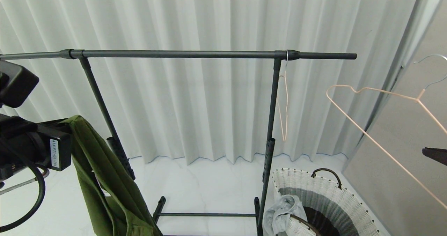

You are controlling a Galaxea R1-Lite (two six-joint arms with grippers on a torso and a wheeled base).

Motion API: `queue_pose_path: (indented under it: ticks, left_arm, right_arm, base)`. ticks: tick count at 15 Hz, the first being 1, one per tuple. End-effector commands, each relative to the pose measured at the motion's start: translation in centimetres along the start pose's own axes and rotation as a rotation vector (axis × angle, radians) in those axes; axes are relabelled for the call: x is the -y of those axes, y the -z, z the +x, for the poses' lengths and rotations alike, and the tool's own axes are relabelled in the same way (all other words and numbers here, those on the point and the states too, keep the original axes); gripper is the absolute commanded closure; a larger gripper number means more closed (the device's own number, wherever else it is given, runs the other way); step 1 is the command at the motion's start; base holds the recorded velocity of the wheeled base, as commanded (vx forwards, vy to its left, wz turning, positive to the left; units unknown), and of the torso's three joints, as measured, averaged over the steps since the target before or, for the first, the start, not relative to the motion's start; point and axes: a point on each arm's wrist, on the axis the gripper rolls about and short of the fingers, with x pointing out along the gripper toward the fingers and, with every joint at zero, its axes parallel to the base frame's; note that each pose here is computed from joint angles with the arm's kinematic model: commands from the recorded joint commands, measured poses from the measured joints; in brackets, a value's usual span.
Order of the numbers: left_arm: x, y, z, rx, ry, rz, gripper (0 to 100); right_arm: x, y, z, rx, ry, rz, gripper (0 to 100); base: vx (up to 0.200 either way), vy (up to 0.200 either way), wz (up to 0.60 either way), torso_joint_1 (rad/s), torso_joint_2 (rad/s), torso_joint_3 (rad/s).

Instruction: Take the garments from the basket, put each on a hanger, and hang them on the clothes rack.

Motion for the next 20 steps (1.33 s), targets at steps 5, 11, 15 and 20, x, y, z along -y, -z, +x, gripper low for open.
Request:
queue_pose_path:
  ticks: [5,11,15,20]
  left_arm:
    - [0.0,-0.1,0.0,0.001,0.000,0.001,100]
    - [0.0,-0.1,0.0,0.001,0.000,0.001,100]
    - [0.0,-0.1,0.0,0.001,0.000,0.000,100]
    - [0.1,0.0,0.0,0.001,0.008,0.002,100]
  right_arm:
    - [-0.1,0.0,0.1,-0.003,-0.006,-0.002,100]
    - [-0.3,-0.1,0.1,0.001,-0.019,-0.009,100]
    - [-0.5,-0.1,0.1,0.001,-0.038,-0.017,100]
    - [-1.7,-0.2,0.1,0.002,-0.113,-0.051,100]
  base:
    - [0.000,0.200,0.00,0.004,0.00,0.002]
    - [0.000,0.200,0.00,0.001,0.00,0.003]
    - [0.000,0.200,0.00,0.004,0.00,0.004]
    - [0.000,0.000,0.00,0.000,0.00,0.000]
